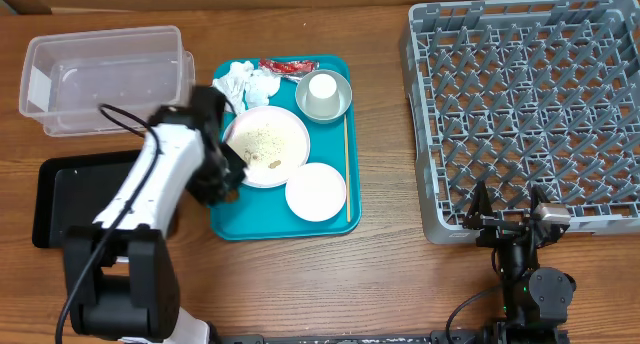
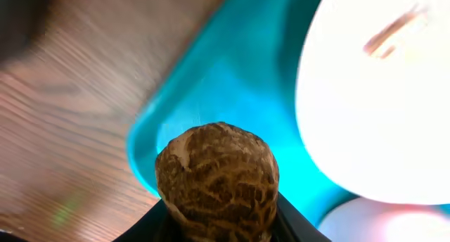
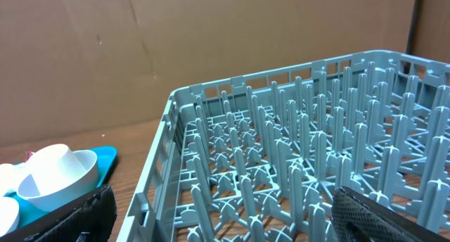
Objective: Sort waste into correct bins and load items into the dishwasher
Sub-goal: 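Close the left gripper on the brown food scrap and lift, then move the scrap left and release it onto the black tray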
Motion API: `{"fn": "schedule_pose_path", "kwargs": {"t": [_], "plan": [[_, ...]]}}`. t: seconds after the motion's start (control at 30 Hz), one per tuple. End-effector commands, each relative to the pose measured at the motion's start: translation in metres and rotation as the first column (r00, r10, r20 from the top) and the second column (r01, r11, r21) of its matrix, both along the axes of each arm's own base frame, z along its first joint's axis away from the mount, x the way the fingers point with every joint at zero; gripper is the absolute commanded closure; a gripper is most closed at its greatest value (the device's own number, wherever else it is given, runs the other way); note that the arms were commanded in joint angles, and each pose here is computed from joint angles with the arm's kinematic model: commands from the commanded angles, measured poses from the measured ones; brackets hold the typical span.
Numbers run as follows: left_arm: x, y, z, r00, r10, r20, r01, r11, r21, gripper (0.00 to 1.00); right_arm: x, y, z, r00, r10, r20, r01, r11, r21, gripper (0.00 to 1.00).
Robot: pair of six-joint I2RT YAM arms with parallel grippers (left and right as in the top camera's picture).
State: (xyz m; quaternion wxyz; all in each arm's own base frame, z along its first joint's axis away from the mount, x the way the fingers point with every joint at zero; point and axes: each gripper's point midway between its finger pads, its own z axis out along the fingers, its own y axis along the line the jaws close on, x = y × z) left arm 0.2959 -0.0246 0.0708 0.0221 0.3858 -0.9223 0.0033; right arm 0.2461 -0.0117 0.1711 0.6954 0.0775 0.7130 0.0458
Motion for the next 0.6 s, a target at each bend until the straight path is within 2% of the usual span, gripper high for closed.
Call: {"fn": "schedule_pose_path", "kwargs": {"t": [0.0, 0.17, 0.47, 0.57], "plan": [[0.02, 0.037, 0.019, 0.998, 0.034, 0.055, -0.037, 0.998, 0.057, 0.63, 0.0, 0.0, -0.001, 1.0, 0.003, 0.005, -0.003, 1.0, 0.0, 0.0], [0.026, 0.091, 0.033, 0.981, 0.169, 0.098, -0.176, 0.982, 0.062, 0.62, 0.0, 0.0, -0.001, 1.0, 0.003, 0.005, -0.003, 1.0, 0.0, 0.0], [-0.004, 0.184, 0.02, 0.892, 0.436, 0.119, -0.447, 0.891, 0.08, 0.6, 0.0, 0.0, -0.001, 1.0, 0.003, 0.005, -0.003, 1.0, 0.0, 0.0], [-0.011, 0.198, 0.016, 0.869, 0.479, 0.126, -0.49, 0.868, 0.08, 0.53, 0.0, 0.0, -0.001, 1.0, 0.003, 0.005, -0.003, 1.0, 0.0, 0.0]]}}
